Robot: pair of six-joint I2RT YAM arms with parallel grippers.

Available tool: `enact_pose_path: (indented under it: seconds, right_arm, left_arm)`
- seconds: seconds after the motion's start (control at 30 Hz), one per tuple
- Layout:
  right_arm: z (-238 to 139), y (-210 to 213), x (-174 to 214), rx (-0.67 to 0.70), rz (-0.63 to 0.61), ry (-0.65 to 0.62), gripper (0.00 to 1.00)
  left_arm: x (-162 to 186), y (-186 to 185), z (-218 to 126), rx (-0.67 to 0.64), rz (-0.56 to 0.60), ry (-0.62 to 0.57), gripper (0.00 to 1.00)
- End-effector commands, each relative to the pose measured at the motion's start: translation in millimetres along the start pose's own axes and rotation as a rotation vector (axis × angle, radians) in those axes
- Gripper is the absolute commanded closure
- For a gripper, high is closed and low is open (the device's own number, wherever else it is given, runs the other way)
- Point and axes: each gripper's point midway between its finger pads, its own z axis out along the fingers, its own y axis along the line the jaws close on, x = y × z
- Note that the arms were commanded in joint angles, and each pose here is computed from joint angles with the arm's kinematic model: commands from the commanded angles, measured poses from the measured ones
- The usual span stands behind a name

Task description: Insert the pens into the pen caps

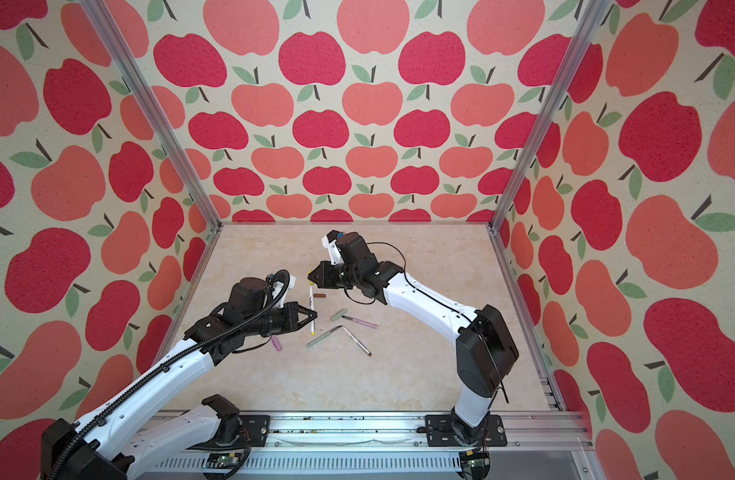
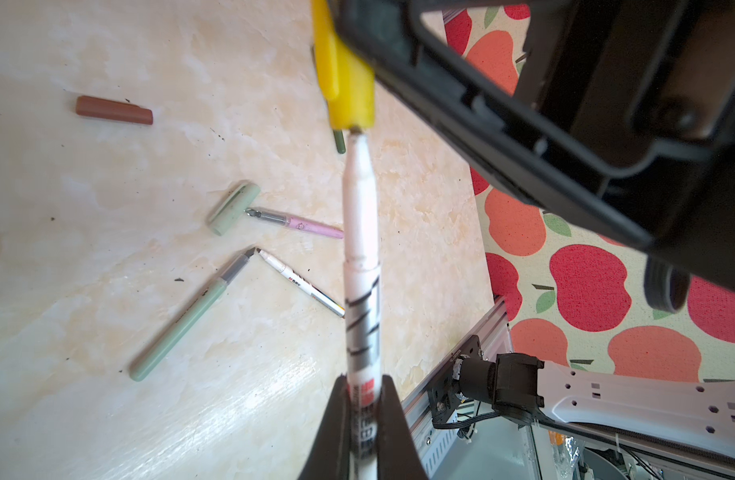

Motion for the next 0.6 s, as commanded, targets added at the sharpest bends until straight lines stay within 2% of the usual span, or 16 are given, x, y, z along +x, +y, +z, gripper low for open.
enact_pose_path:
  seconds: [0.0, 0.57]
  right_arm:
    - [-14.7, 21.5, -7.6, -0.038, -0.037, -0.03, 0.98]
    - [-14.2, 19.0, -8.0, -0.027, -0.041, -0.029, 0.98]
  left_arm:
    - [-1.1, 0.5, -0.1, -0.002, 0.006, -0.015, 1.0]
    - [-0.1, -0.8, -0.6, -0.004, 0.009, -0.015, 1.0]
